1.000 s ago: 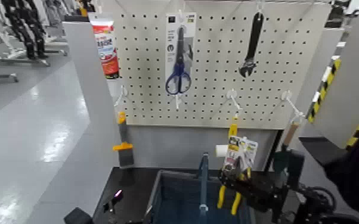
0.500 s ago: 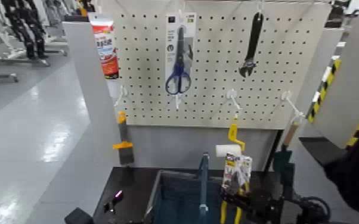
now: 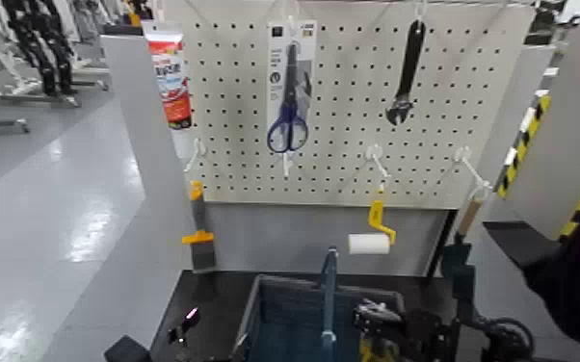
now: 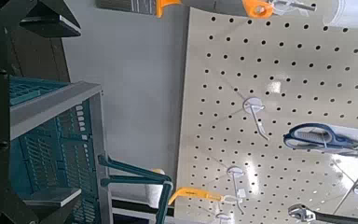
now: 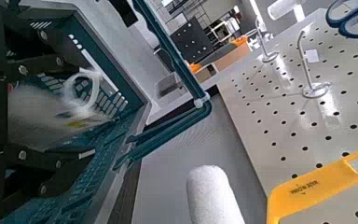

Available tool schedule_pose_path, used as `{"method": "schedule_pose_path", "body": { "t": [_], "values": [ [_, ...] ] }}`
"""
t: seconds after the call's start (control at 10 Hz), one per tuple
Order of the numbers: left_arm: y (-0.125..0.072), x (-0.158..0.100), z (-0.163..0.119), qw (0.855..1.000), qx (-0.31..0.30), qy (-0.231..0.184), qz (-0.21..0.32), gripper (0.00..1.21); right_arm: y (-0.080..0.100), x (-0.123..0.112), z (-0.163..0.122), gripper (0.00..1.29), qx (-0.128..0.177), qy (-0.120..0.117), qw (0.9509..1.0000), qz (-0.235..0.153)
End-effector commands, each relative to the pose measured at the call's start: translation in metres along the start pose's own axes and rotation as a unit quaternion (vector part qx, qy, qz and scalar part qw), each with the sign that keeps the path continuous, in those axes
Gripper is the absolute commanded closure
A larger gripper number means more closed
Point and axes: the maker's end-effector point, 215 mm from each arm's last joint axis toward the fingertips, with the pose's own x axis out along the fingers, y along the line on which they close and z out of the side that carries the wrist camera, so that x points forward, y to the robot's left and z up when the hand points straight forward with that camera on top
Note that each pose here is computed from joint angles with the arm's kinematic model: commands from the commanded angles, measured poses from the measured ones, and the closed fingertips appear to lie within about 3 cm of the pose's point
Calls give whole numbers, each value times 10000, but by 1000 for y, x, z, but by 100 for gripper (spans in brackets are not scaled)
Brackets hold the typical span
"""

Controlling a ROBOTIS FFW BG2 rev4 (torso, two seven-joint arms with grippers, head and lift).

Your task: Put the yellow pliers into the crate.

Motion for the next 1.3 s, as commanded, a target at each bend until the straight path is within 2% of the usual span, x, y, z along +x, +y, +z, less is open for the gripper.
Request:
{"method": "schedule_pose_path", "body": {
  "t": [0.1,0.4,0.6,1.0,1.1,1.2,1.3],
  "values": [
    [0,0,0,10000,-4,-2,-2,10,0,-2,8,4,-31,-108,9999,-1],
    [0,0,0,10000,3,2,-4,10,3,-1,15,4,-75,-173,9998,23],
    [0,0,0,10000,5,1,3,10,8,0,28,4,-180,-314,9993,40],
    [1,0,1,10000,9,-6,2,10,41,0,83,4,-799,-627,9948,75],
    [1,0,0,10000,5,1,2,10,42,-6,93,4,-1027,-704,9921,-126],
    [1,0,0,10000,12,5,1,10,36,-18,100,5,-1376,-729,9861,-588],
    [2,0,0,10000,13,4,8,10,31,-33,105,5,-1589,-937,9768,-1087]
  ]
}}
